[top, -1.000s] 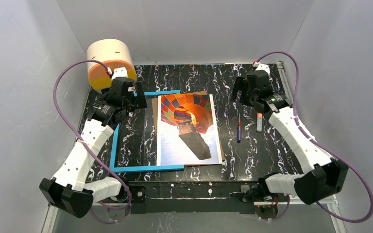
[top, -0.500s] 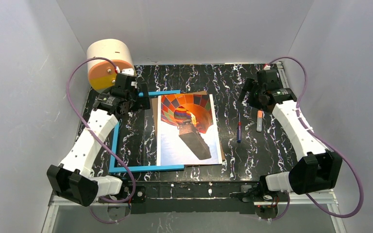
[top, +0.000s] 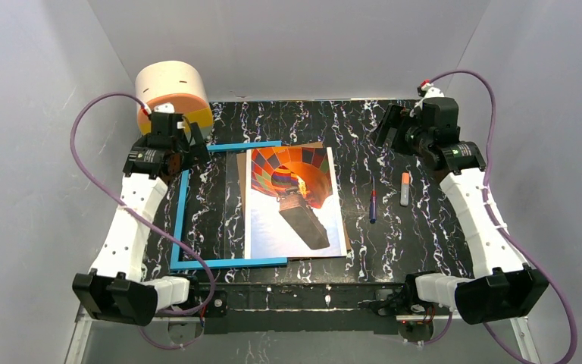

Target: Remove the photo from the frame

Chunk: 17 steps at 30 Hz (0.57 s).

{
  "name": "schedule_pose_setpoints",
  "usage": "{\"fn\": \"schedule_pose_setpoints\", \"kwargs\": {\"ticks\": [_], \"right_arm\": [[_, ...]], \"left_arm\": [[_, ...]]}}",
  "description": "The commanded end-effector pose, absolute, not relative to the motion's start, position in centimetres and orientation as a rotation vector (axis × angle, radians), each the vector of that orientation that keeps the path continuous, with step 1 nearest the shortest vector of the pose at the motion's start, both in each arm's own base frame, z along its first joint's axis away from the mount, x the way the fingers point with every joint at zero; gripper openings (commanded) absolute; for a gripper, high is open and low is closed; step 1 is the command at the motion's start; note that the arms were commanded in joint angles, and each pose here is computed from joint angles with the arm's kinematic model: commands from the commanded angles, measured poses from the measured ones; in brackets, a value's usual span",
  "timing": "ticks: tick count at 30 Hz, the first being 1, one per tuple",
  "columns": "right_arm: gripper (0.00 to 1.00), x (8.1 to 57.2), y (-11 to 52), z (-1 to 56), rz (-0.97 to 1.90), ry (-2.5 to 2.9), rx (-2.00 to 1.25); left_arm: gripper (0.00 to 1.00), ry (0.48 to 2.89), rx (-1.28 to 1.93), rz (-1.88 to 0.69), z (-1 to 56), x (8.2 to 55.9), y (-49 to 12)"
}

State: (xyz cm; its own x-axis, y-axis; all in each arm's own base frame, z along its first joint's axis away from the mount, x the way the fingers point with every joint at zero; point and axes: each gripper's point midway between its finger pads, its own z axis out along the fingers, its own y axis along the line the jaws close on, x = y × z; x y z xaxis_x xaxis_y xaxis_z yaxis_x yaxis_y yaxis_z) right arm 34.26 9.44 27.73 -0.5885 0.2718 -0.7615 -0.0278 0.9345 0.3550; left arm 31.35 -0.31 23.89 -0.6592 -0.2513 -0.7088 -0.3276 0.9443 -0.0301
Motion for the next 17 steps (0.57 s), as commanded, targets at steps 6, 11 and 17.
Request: {"fn": "schedule_pose_setpoints", "kwargs": {"ticks": [6,11,17], "right_arm": [[0.99,34.12,10.87,29.99,0.493,2.105,0.046],[0.99,33.92,10.99,29.87,0.501,2.109,0.041],[0.99,33.68,10.83,29.86,0.496,2.107,0.045]], "left_arm": [[0.98,2.142,-0.436,0.090,27.99,30.38,0.30],[0.98,2.144,-0.427,0.068,27.97,30.62,-0.07],[0.98,2.150,-0.417,0.063,27.66,30.59,-0.20]]}}
